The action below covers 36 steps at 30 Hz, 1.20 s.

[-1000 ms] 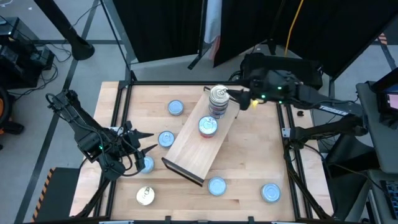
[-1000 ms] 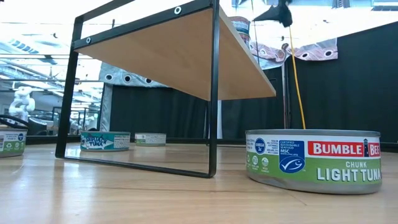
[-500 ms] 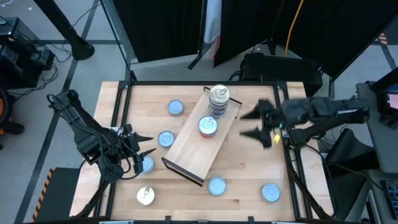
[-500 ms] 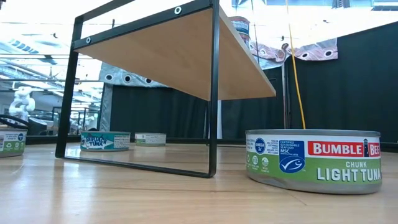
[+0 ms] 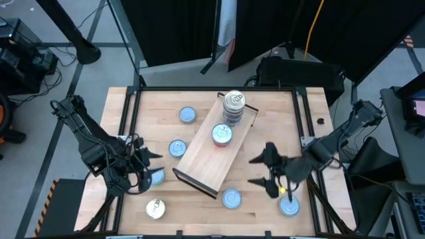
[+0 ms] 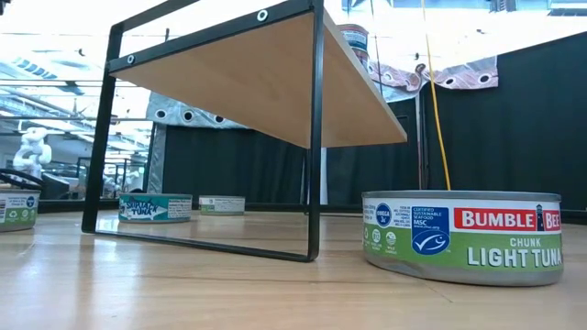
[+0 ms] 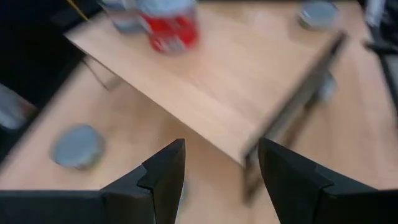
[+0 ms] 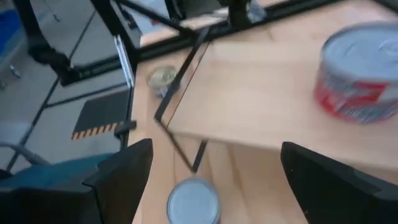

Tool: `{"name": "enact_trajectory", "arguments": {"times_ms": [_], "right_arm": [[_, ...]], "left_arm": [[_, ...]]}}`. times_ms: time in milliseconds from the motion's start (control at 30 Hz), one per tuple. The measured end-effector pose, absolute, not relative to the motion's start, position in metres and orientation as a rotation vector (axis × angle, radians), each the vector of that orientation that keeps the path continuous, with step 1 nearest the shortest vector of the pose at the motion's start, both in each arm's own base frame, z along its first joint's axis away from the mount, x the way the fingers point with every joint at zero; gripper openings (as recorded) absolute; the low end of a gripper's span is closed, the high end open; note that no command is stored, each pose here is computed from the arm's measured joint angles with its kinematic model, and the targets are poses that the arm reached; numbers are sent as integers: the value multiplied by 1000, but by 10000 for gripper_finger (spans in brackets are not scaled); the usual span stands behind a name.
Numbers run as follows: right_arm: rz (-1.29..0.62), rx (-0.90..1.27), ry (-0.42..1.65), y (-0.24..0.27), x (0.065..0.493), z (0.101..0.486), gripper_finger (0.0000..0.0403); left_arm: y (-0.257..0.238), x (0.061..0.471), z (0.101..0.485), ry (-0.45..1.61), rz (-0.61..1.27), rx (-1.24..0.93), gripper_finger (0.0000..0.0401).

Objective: Stack canned seafood by type on shelf
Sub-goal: Put the green tuna can on the shelf

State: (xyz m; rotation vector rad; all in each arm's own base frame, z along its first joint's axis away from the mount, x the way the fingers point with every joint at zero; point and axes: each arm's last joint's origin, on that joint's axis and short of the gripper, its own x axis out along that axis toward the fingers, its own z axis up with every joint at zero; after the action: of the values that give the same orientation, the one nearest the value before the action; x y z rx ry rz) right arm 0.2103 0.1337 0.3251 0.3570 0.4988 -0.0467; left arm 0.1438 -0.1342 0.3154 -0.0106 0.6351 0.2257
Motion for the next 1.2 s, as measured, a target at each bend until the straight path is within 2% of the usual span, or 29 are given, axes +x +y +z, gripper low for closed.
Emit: {"name": "enact_trajectory", "arguments": {"times_ms": [233,433,567,700,867,1200], "right_arm": [[-47,378,559,171,209,300,348],[-136,398,610,191,219,270,348],[-189,450,663,199,227,249,348],[-205,490,696,203,230,240,348],[-173,544,733,206,228,241,348],[-234,593,718,206,225,239,348]], "left_arm": [[-145,136,310,888,-36,-120,202],[-166,123,302,1006,-130,-186,202],[-185,113,285,1088,-85,-144,202],[-198,105,261,1208,49,-45,192],[-208,107,241,1271,166,-3,148],[-216,111,225,1274,244,35,62]]}}
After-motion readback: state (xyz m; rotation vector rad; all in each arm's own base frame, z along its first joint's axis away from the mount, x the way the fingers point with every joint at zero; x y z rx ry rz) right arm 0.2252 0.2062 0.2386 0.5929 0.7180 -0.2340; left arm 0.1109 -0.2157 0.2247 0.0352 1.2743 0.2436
